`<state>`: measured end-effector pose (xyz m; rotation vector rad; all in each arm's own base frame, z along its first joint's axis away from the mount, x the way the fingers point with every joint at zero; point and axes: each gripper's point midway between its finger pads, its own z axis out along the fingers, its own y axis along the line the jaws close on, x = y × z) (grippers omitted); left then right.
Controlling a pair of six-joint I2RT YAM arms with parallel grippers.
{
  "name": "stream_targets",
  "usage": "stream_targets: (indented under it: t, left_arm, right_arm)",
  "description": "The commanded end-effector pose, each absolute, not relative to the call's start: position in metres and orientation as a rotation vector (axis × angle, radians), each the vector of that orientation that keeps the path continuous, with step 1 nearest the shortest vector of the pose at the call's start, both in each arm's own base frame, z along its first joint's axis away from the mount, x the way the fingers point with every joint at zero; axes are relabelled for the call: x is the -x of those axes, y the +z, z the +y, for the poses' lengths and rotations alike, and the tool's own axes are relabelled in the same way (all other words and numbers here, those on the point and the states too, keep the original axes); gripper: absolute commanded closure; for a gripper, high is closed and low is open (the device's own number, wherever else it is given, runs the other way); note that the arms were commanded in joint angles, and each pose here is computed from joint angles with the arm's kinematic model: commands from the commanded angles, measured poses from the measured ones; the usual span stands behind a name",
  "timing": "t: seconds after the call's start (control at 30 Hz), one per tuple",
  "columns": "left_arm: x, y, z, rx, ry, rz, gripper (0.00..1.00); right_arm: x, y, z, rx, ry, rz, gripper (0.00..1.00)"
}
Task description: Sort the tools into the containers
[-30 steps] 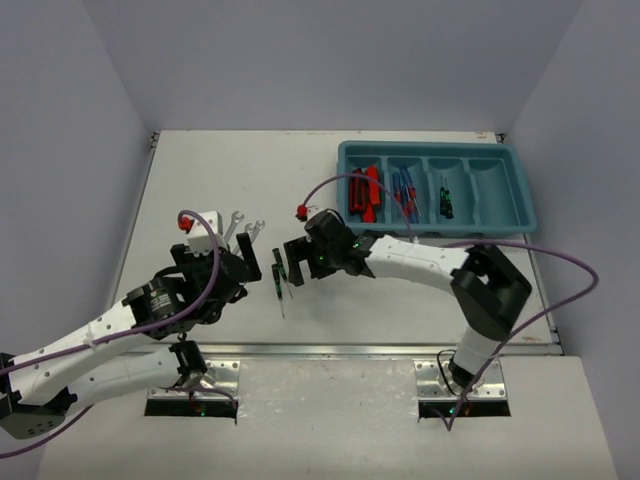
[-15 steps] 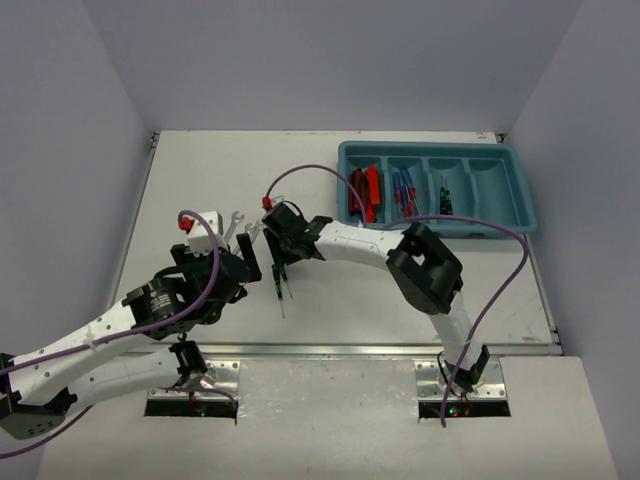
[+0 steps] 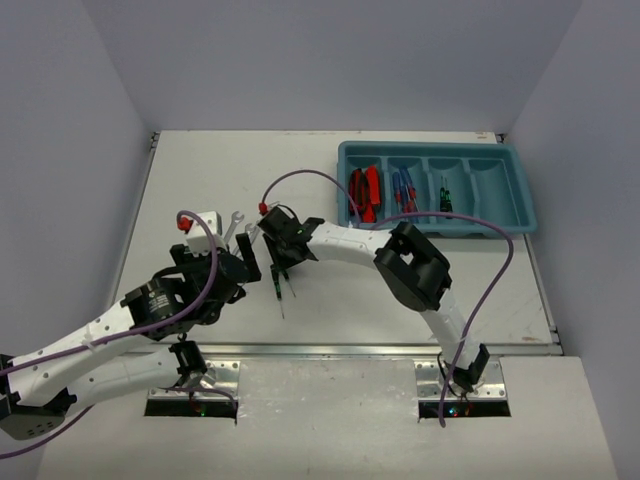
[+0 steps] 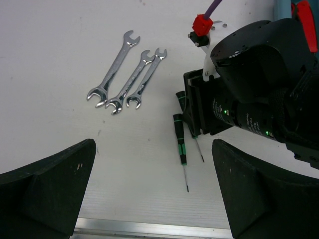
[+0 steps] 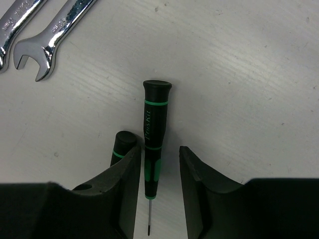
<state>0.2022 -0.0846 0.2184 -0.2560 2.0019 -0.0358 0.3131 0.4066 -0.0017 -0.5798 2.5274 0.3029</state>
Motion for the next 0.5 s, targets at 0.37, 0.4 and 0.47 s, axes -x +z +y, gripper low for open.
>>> stream_targets:
  t: [0.37, 0.4, 0.47]
  left_arm:
    - [-0.205, 0.224, -0.085, 0.27, -0.051, 1.98, 0.0]
    - [-0.205, 0.224, -0.086, 0.27, -0.05, 1.98, 0.0]
    - [-0.206, 0.223, -0.086, 0.268, -0.048, 1.982, 0.0]
  right_arm:
    - [-0.317, 0.018, 0.369, 0.579, 0.192, 2.521, 1.0]
    - [-0.318, 0.038, 0.368, 0.577, 0.21, 2.486, 1.0]
    - [-0.318, 0.064, 0.365, 0.605, 0.232, 2.446, 1.0]
